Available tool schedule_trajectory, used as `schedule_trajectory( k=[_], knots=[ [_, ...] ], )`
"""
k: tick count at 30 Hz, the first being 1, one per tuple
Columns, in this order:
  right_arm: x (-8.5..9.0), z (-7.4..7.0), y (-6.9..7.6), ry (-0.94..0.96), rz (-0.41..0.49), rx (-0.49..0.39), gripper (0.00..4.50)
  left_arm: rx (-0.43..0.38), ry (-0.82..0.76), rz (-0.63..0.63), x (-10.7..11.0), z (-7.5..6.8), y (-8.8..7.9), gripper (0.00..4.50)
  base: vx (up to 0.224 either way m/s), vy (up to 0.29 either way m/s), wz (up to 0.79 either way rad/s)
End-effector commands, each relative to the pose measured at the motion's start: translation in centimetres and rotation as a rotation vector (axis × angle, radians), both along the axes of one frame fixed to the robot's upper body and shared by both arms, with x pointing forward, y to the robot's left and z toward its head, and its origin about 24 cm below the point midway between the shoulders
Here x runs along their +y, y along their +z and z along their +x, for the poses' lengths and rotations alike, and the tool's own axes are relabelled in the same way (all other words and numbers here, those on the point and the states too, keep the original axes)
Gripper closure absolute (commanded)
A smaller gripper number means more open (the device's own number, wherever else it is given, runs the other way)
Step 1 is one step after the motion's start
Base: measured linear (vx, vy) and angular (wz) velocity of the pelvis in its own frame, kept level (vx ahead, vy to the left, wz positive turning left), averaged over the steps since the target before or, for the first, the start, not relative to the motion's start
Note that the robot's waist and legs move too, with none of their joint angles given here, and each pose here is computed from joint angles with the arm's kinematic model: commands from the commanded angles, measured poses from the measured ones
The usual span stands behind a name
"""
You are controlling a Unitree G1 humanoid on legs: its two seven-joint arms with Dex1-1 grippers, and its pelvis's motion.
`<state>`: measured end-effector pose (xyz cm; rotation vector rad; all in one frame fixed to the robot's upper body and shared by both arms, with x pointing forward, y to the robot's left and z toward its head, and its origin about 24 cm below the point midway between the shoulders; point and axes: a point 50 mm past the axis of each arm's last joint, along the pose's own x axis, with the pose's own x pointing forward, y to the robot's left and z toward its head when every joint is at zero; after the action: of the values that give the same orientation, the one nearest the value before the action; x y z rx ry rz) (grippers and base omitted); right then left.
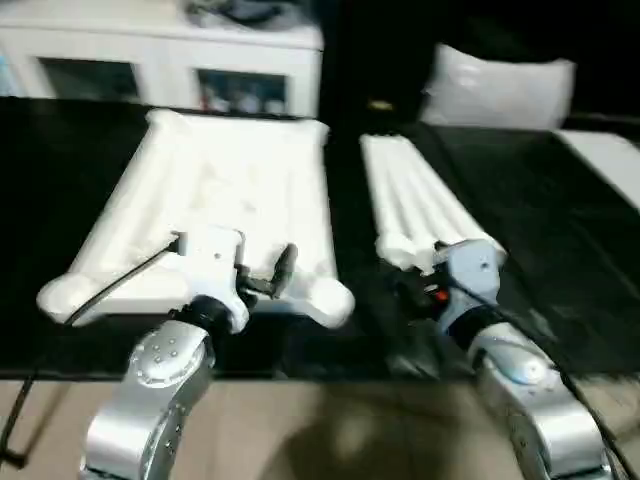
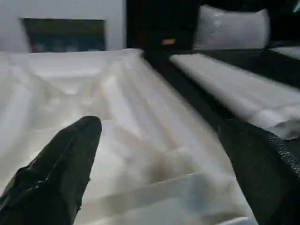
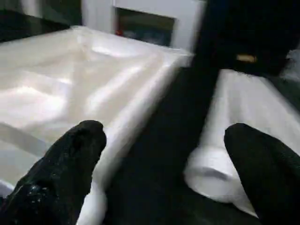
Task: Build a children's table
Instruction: Move to table
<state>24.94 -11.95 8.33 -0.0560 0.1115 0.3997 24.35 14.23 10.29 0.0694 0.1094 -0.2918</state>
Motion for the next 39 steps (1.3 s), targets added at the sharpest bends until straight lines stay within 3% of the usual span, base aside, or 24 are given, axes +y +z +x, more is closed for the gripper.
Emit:
schedule_trajectory(
  k=[1, 21, 39],
  knots=[
    [-0.75, 0.11, 0.23, -0.017, -0.021, -0.015, 0.00, 0.004, -0.018, -0.004, -0.51, -0.01, -0.06, 0.03, 0.158, 0.002, 0.09],
    [-0.48, -0.78, -0.40, 0.009, -0.055, -0.003, 0.00, 0.054, -0.117, 0.064, -0.10, -0.66, -0.70, 0.03, 0.081, 0.002, 0.01],
    [-0.41, -0.49, -0.04, 0.041, -0.064, -0.008, 0.00, 0.065, -0.132, 0.046, -0.57, -0.84, -0.95, 0.03, 0.053, -0.018, -0.04]
  ],
)
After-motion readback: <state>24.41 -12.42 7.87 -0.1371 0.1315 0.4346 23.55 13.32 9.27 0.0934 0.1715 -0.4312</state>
